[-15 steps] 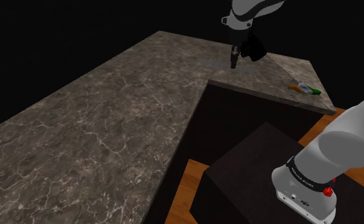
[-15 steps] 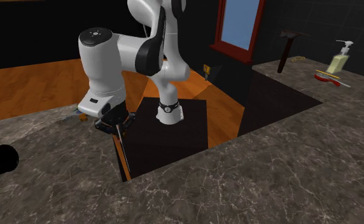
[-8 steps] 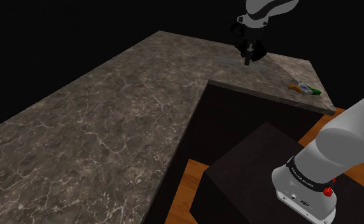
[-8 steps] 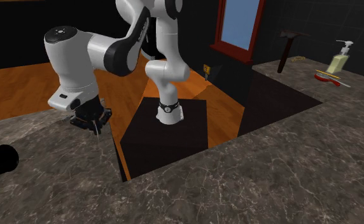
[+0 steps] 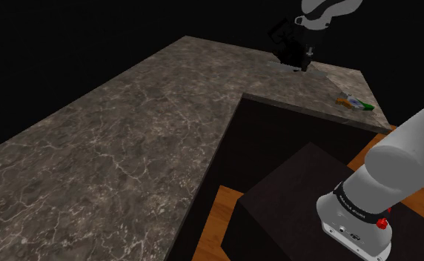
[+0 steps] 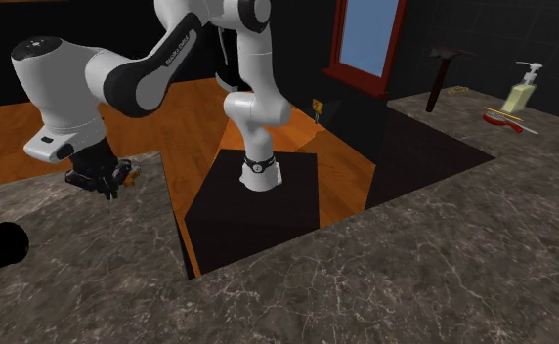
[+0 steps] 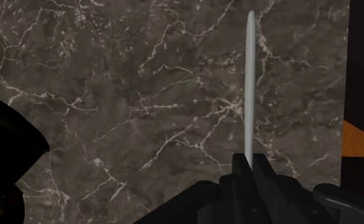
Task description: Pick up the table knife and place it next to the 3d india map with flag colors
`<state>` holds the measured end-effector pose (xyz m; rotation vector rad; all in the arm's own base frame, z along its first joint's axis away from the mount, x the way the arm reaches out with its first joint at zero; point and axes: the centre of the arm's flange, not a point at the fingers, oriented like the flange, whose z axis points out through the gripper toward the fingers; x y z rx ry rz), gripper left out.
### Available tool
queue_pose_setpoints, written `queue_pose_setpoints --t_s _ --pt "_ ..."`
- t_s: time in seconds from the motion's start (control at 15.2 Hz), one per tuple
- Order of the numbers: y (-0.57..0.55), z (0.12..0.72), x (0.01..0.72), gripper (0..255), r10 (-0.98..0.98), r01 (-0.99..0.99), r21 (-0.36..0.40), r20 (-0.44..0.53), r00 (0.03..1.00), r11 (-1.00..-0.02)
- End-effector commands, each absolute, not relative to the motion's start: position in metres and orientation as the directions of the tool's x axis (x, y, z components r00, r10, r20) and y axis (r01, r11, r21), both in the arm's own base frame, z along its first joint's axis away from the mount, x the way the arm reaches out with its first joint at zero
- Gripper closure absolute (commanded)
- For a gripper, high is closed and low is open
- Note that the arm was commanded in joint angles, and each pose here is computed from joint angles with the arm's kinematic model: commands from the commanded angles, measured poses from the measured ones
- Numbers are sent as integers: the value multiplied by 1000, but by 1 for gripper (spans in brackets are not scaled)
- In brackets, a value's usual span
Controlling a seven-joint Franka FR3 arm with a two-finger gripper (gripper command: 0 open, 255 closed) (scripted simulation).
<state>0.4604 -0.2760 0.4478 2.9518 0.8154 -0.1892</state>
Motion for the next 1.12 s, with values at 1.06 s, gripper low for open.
queue_pose_setpoints --t_s 1.06 --pt "-458 431 433 255 508 517 38 -139 850 -855"
